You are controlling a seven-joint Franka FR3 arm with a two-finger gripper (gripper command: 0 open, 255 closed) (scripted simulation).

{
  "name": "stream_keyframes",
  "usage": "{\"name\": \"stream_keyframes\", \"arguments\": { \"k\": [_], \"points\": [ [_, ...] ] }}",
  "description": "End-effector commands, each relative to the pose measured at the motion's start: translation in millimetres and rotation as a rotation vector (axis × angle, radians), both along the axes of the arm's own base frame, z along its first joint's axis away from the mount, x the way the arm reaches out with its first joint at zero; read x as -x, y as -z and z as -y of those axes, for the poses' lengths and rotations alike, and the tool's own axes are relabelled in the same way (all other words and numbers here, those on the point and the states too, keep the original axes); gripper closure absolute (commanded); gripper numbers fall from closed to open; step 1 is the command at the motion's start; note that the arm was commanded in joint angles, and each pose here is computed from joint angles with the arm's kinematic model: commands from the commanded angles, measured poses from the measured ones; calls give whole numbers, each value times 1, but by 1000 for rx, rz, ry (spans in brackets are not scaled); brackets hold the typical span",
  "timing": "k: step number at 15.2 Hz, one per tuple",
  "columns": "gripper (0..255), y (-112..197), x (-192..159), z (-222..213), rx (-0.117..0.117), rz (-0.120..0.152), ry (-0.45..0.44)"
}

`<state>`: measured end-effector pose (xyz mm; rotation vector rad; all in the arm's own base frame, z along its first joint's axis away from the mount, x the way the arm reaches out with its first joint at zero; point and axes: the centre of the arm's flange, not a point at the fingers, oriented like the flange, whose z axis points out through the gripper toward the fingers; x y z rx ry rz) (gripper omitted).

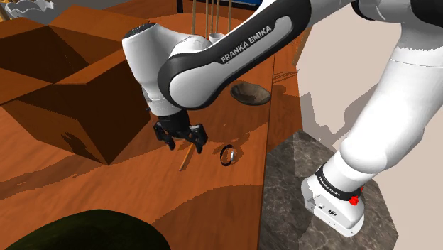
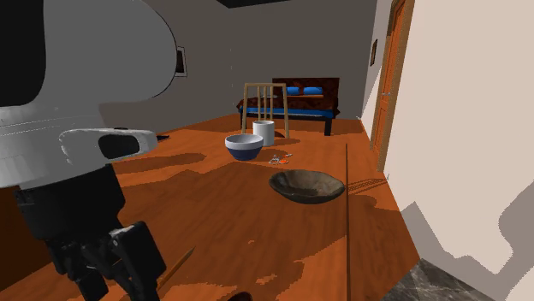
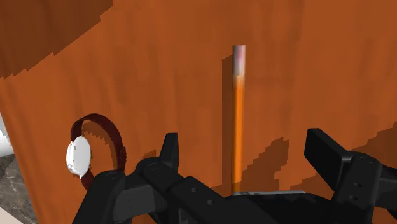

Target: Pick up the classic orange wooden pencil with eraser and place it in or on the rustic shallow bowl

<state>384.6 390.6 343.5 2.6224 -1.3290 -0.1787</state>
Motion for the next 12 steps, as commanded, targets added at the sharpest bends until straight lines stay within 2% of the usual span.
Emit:
{"name": "stream_keyframes", "arguments": {
  "k": [1,7,8,12],
  "points": [
    [0,4,1,1,0,-1,1],
    [0,4,1,1,0,-1,1],
    [255,4,1,1,0,-1,1],
    [255,4,1,1,0,-1,1]
  ]
}}
